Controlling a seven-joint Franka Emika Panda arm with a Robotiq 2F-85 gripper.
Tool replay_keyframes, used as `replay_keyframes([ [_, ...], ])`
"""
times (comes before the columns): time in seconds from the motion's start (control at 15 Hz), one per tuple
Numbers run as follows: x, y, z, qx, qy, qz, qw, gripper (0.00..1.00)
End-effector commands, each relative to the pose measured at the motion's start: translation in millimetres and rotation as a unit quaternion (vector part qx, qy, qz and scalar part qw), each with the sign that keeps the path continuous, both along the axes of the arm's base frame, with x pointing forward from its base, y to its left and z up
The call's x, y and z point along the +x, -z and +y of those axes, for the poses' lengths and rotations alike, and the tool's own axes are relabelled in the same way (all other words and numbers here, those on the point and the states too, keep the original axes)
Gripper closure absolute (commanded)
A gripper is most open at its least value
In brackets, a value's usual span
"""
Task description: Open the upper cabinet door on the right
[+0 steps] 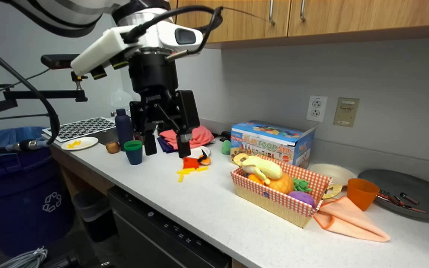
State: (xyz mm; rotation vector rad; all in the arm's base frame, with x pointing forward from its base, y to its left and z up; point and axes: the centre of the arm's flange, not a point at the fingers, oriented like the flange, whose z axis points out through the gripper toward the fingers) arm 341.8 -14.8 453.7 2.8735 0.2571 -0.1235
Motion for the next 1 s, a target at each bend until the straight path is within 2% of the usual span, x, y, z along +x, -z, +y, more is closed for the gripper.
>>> replay_keyframes([
  [0.0, 0, 0, 0, 0.000, 0.000, 0.000, 1.0000, 0.00],
  [0.13, 0, 0, 0, 0.000, 0.000, 0.000, 1.0000, 0.00],
  [0.4, -12, -22, 7, -0.006, -0.002, -0.030, 0.9995, 0.00],
  [0.87, -33, -76, 22, -0.014, -0.019, -0.108, 0.9938, 0.00],
  [0.93, -21, -62, 18, -0.013, -0.019, -0.089, 0.9958, 0.00],
])
